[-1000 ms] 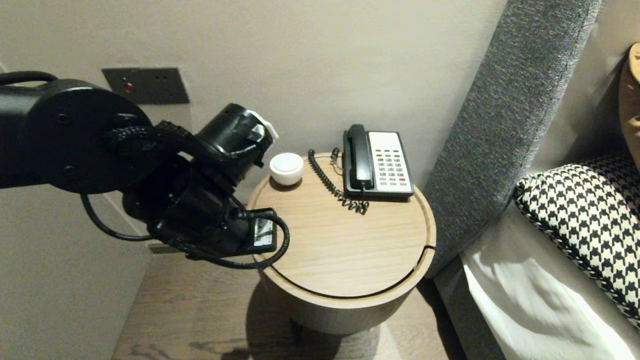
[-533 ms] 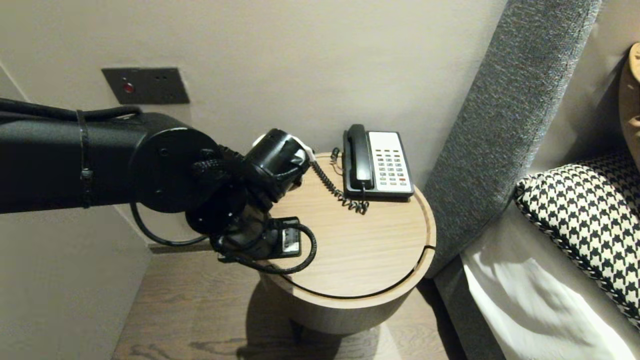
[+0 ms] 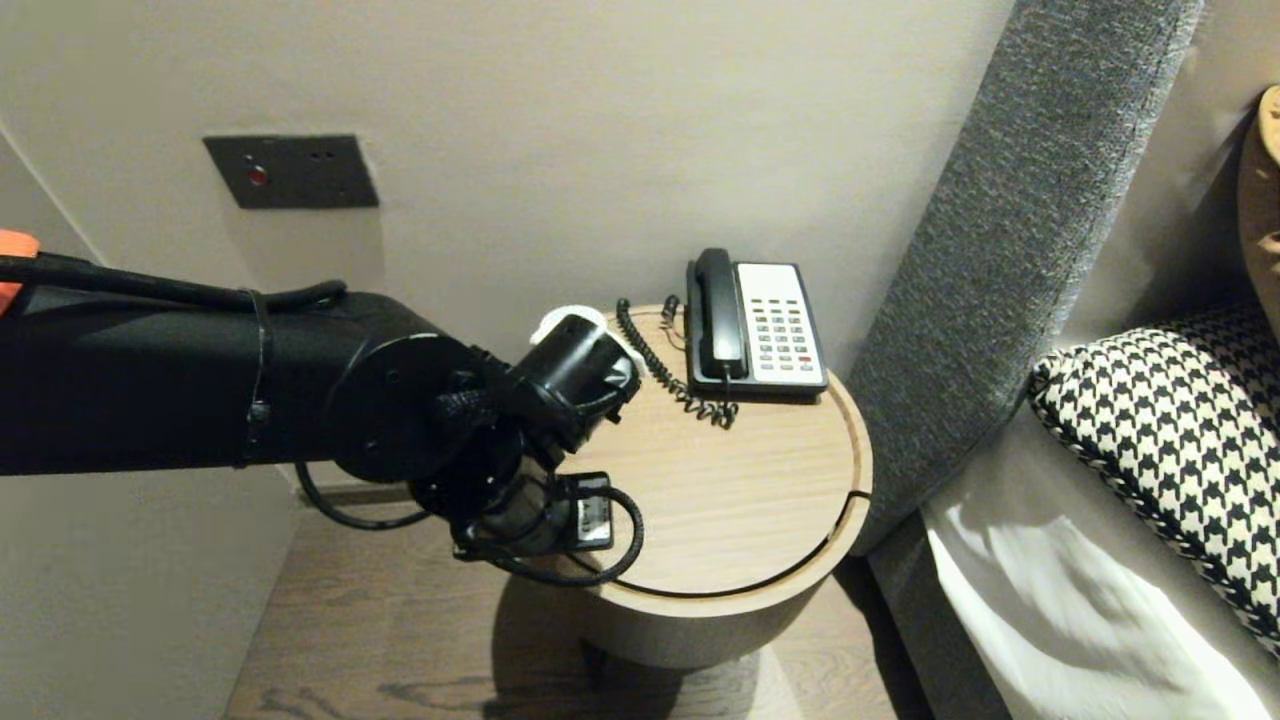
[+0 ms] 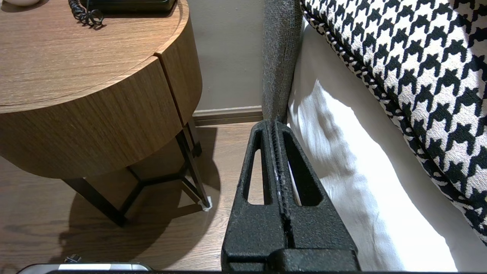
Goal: Open the nightstand drawer
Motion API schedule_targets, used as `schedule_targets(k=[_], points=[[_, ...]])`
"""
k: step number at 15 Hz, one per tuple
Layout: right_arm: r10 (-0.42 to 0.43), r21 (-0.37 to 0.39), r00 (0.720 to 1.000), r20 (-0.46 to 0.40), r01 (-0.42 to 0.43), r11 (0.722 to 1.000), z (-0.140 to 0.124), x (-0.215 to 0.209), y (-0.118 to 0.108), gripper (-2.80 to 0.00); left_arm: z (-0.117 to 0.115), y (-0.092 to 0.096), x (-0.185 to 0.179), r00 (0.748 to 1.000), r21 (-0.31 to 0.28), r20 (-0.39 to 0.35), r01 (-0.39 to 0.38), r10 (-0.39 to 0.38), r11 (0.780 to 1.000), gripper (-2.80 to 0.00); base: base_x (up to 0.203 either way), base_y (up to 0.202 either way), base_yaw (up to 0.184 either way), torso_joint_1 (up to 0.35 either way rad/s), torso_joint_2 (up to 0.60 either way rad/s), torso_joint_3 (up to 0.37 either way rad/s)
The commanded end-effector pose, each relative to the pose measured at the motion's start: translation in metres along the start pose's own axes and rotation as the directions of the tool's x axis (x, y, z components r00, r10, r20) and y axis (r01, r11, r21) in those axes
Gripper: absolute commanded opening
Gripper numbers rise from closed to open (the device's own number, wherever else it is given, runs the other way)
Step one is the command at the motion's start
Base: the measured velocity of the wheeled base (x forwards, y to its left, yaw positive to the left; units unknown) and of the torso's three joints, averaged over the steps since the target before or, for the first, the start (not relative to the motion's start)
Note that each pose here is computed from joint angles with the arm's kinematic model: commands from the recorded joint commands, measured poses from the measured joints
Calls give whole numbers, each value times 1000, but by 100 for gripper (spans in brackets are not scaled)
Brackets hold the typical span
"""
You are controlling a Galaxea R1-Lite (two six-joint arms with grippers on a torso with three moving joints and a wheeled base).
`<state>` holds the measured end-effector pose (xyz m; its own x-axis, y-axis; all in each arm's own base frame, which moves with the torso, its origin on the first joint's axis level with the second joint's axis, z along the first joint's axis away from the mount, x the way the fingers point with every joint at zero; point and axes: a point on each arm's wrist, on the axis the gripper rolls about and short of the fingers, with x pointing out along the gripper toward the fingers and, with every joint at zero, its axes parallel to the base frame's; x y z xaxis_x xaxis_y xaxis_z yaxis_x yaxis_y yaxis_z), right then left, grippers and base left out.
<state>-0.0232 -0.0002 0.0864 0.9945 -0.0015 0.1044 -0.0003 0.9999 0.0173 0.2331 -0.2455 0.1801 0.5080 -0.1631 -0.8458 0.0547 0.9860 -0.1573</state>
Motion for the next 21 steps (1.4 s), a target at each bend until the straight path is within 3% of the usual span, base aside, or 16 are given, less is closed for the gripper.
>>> schedule_targets(k=[1,7,21], points=[[-1,0,999,-40,1,1000,-11,2,0,-280,-4,-1,9,1000,-9,3,2,-2,1000,-280,0,0,0,0,0,0],[-1,0,999,-40,1,1000,-11,2,0,-280,-5,-7,17,1000,-50,15,16,-16,999,-280,0,0,0,0,0,0],[-1,0,999,-40,1,1000,-11,2,0,-280,-44,4,2,999,12,-50,1,0,1000,-280,0,0,0,0,0,0]])
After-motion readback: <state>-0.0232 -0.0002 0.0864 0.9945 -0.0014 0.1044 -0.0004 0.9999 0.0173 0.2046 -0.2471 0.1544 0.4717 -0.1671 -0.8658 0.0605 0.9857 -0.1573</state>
